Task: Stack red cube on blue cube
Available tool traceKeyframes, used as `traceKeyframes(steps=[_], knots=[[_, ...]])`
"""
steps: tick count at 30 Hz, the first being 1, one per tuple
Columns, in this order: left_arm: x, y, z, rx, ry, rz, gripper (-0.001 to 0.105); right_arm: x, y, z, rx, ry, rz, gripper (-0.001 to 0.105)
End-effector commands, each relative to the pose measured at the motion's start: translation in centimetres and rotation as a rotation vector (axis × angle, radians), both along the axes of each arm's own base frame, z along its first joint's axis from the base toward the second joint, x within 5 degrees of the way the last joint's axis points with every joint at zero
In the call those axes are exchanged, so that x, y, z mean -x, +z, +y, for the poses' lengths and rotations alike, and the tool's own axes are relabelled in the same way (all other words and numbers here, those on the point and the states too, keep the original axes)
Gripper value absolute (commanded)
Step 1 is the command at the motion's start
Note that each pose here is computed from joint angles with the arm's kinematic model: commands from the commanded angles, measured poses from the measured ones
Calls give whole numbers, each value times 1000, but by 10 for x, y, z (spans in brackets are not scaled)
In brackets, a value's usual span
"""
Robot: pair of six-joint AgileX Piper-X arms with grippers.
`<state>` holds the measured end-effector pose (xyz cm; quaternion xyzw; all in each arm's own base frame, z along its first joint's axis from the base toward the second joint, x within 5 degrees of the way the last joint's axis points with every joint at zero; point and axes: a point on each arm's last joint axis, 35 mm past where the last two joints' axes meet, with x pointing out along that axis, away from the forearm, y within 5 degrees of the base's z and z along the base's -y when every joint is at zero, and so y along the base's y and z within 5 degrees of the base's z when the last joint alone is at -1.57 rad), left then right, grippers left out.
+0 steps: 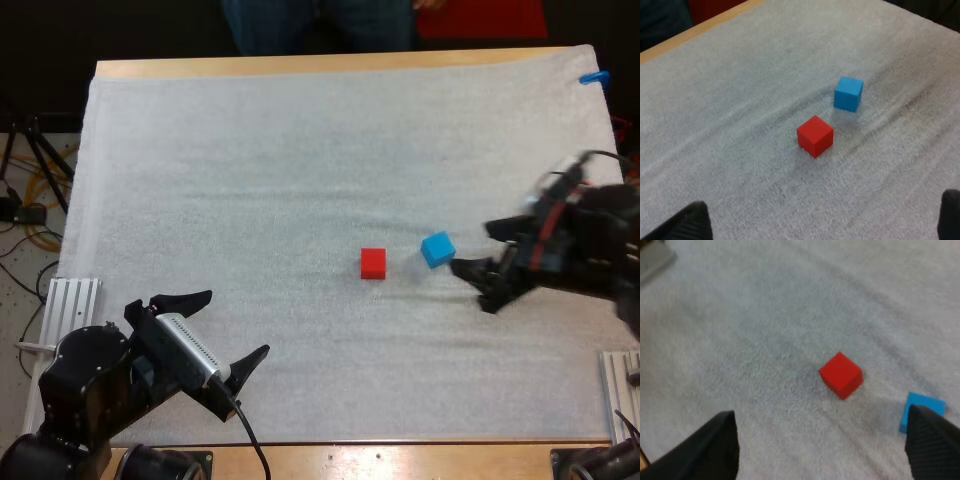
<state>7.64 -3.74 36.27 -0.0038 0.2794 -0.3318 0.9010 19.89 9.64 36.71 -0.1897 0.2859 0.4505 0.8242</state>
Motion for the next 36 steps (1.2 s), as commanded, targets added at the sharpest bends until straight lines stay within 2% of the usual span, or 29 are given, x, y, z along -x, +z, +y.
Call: traceKeyframes(steps=[1,7,13,24,29,31,36], knots=[[1,3,0,3,-13,-7,87,-5,1,9,18,37,-42,67],[1,3,0,4,-12,-5,87,-29,-30,40,151,81,-34,67],[1,3,0,7,-10,-3,87,-49,-63,66,224,102,2,67],[1,3,0,7,-10,-2,87,-64,-121,118,376,183,-13,67],[1,3,0,7,-10,-2,87,-66,-144,136,440,186,-28,67],[1,3,0,7,-10,-2,87,-71,-156,139,476,147,-25,67],[1,3,0,7,-10,-2,87,-84,-167,149,486,144,-3,67]])
